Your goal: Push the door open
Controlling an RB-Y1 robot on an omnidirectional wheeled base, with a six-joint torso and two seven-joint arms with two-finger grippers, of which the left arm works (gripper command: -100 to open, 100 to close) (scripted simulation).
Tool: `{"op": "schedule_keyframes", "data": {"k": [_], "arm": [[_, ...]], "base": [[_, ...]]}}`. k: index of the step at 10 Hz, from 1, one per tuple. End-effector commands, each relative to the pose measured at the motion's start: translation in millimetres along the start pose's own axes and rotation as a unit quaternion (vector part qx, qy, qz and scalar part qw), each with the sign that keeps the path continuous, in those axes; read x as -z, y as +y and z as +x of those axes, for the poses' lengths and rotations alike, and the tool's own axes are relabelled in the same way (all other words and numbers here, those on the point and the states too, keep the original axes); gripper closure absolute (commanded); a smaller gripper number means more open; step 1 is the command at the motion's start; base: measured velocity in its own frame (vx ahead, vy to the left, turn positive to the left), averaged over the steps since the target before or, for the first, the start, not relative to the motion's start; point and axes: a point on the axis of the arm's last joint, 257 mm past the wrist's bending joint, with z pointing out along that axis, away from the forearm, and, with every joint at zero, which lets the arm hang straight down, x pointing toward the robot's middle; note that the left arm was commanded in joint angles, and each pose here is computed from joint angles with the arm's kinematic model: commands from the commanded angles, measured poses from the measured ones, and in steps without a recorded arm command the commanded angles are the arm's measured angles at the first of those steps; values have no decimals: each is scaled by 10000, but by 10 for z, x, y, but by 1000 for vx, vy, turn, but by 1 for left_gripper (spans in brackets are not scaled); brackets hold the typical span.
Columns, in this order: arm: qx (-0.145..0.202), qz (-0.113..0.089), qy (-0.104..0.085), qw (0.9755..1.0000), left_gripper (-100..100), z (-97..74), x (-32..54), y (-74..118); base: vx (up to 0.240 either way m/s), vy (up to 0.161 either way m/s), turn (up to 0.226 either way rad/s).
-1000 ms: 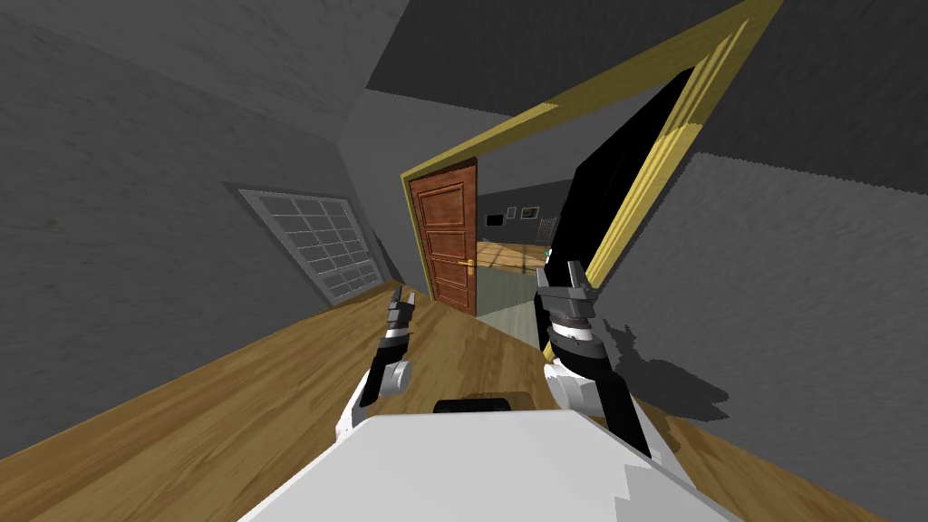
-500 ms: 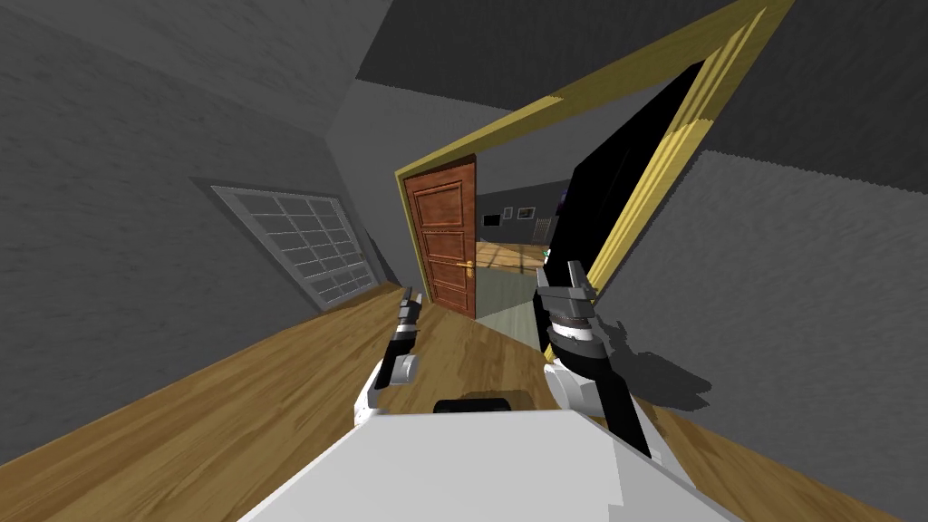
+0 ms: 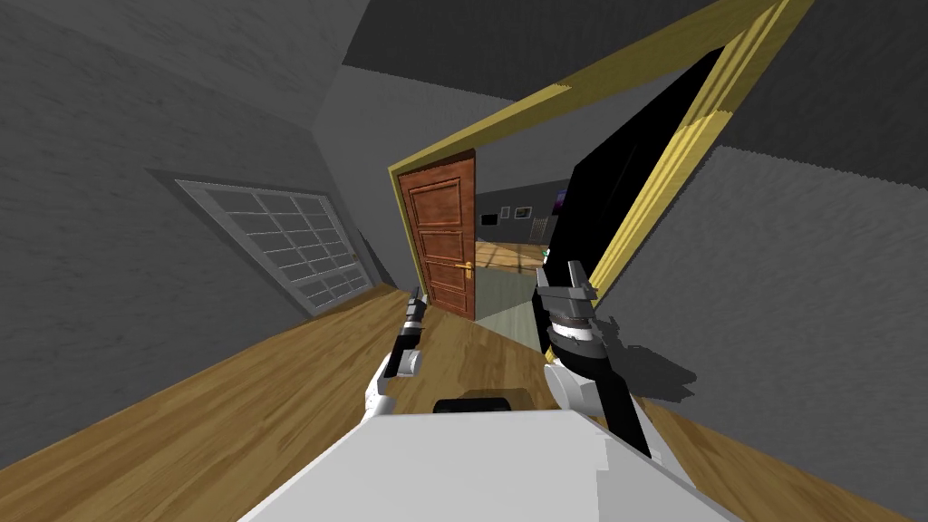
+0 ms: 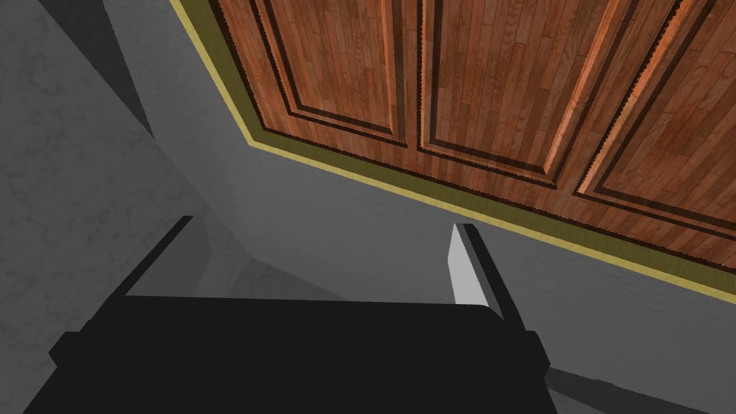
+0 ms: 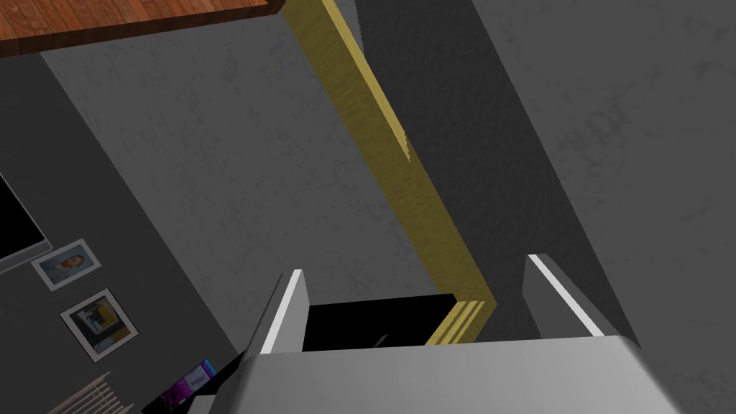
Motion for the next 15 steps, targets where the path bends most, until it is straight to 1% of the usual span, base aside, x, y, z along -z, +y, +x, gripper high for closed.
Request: {"op": "schedule_keyframes", "data": {"k": [1, 2, 3, 7, 8, 9, 12, 15], "arm": [[22, -119, 52, 9999, -100, 62, -34, 144], [35, -178, 90, 9998, -100, 100, -69, 216], [34, -201, 87, 9998, -100, 97, -61, 237], [70, -515, 232, 9984, -100, 246, -167, 584], [79, -559, 274, 9980, -100, 290, -204, 637], [77, -595, 269, 9978, -100, 285, -190, 668], [90, -827, 380, 9958, -100, 404, -255, 907], [94, -1054, 492, 9932, -100, 526, -311, 1127]], "base": [[68, 34, -80], [85, 43, -69], [58, 33, -23], [75, 44, -66], [97, 48, -91], [62, 25, -13], [71, 31, -60], [83, 62, -68]]}}
